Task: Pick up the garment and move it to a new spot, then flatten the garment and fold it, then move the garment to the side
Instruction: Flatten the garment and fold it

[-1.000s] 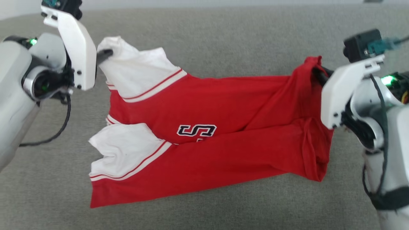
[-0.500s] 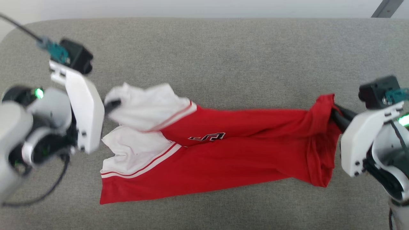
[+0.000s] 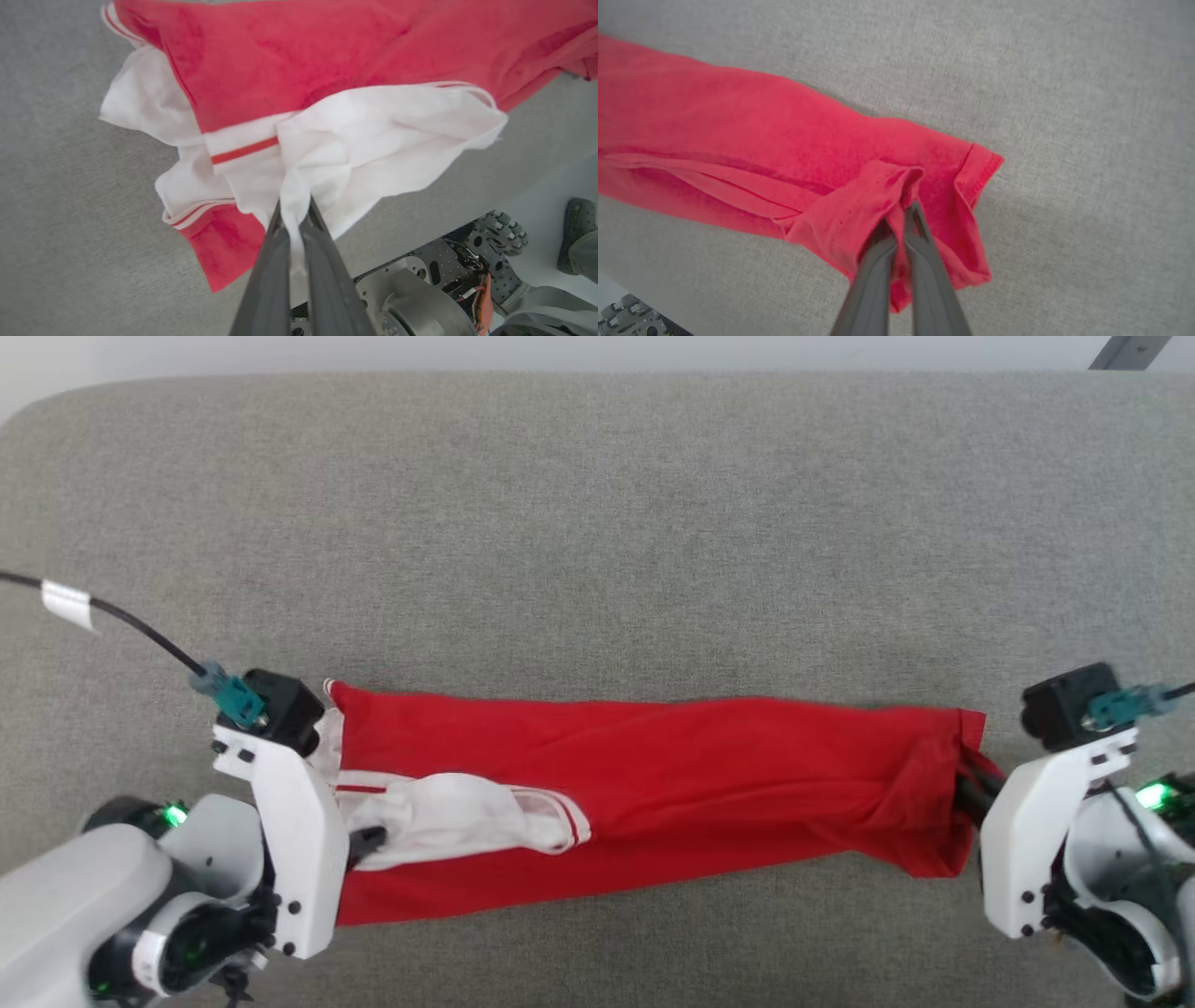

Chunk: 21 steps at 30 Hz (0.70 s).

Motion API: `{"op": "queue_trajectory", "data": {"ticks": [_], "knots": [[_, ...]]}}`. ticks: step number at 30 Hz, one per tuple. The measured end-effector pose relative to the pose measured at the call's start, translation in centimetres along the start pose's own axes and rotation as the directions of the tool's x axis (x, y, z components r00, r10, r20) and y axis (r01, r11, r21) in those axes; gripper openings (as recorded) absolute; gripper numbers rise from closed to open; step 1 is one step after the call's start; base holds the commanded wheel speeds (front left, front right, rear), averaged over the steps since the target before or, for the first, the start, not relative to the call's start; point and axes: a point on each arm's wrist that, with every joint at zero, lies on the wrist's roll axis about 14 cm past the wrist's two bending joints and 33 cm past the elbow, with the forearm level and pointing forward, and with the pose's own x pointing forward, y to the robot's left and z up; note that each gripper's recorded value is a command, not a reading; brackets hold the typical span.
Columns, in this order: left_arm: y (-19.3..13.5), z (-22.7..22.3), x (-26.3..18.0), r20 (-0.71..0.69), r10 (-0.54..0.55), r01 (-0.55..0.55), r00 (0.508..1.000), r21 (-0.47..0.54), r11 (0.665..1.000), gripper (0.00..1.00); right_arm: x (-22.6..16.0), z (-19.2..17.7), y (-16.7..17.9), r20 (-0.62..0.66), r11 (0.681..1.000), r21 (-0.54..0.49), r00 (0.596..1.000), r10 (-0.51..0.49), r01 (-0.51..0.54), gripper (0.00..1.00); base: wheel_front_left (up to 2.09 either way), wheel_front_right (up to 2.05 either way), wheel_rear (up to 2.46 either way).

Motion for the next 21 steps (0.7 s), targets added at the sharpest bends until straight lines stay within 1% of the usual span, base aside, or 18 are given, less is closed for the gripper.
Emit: {"op": "queue_trajectory", "data": {"ticks": [1, 2, 3, 4, 5, 6, 7, 8, 11, 15, 21], "knots": [[0.1, -0.3, 0.4, -0.008, -0.003, 0.003, 1.000, -0.016, 1.000, 0.00, 0.3, -0.5, 0.1, -0.018, 1.000, 0.002, 1.000, 0.003, -0.003, 0.00, 0.00, 0.00, 0.00], [0.2, -0.7, 0.8, -0.016, -0.006, 0.006, 1.000, -0.023, 1.000, 0.18, 0.5, -0.9, 0.1, -0.031, 1.000, 0.008, 0.999, 0.006, -0.005, 0.00, 0.00, 0.00, 0.00], [0.4, -0.9, 1.2, -0.019, -0.005, 0.004, 1.000, -0.031, 1.000, 0.30, 0.8, -1.2, 0.1, -0.043, 1.000, 0.017, 0.999, 0.006, -0.006, 0.16, 0.00, 0.00, 0.00], [0.6, -1.0, 1.5, -0.016, -0.006, 0.005, 1.000, -0.044, 0.999, 0.40, 1.0, -1.6, 0.0, -0.054, 1.000, 0.021, 0.999, 0.005, -0.004, 0.41, 0.00, 0.00, 0.00], [0.8, -1.1, 1.8, -0.019, -0.009, 0.007, 1.000, -0.060, 0.998, 0.40, 1.1, -1.7, -0.1, -0.061, 1.000, 0.020, 0.998, 0.002, -0.001, 0.41, 0.00, 0.00, 0.00], [0.9, -1.2, 2.2, -0.018, -0.010, 0.009, 1.000, -0.064, 0.998, 0.60, 1.3, -1.6, -0.2, -0.060, 1.000, 0.021, 0.998, -0.001, 0.002, 0.87, 0.00, 0.00, 0.00], [1.1, -1.2, 2.4, -0.010, -0.008, 0.007, 1.000, -0.068, 0.998, 0.96, 1.5, -1.4, -0.2, -0.052, 1.000, 0.027, 0.999, 0.000, 0.001, 1.00, 0.00, 0.00, 0.00], [1.4, -1.0, 2.7, 0.001, -0.005, 0.005, 1.000, -0.078, 0.997, 1.00, 1.6, -1.3, -0.1, -0.050, 1.000, 0.028, 0.999, 0.002, -0.001, 1.00, 0.00, 0.00, 0.00], [2.0, -0.4, 3.2, 0.043, 0.001, 0.003, 0.999, -0.093, 0.996, 1.00, 1.8, -1.2, -0.1, -0.051, 0.999, 0.036, 0.999, 0.001, 0.001, 1.00, 0.00, 0.00, 0.00], [2.4, -0.5, 3.2, 0.072, 0.003, 0.005, 0.997, -0.113, 0.994, 1.00, 1.5, -0.2, -0.1, -0.021, 0.999, 0.035, 1.000, -0.004, 0.005, 1.00, 0.00, 0.00, 0.00], [3.2, 1.2, 1.8, 0.195, 0.033, -0.009, 0.980, -0.124, 0.992, 1.00, 0.5, 0.6, -0.5, 0.008, 0.996, 0.083, 1.000, -0.021, 0.021, 1.00, 0.00, 0.00, 0.00]]}}
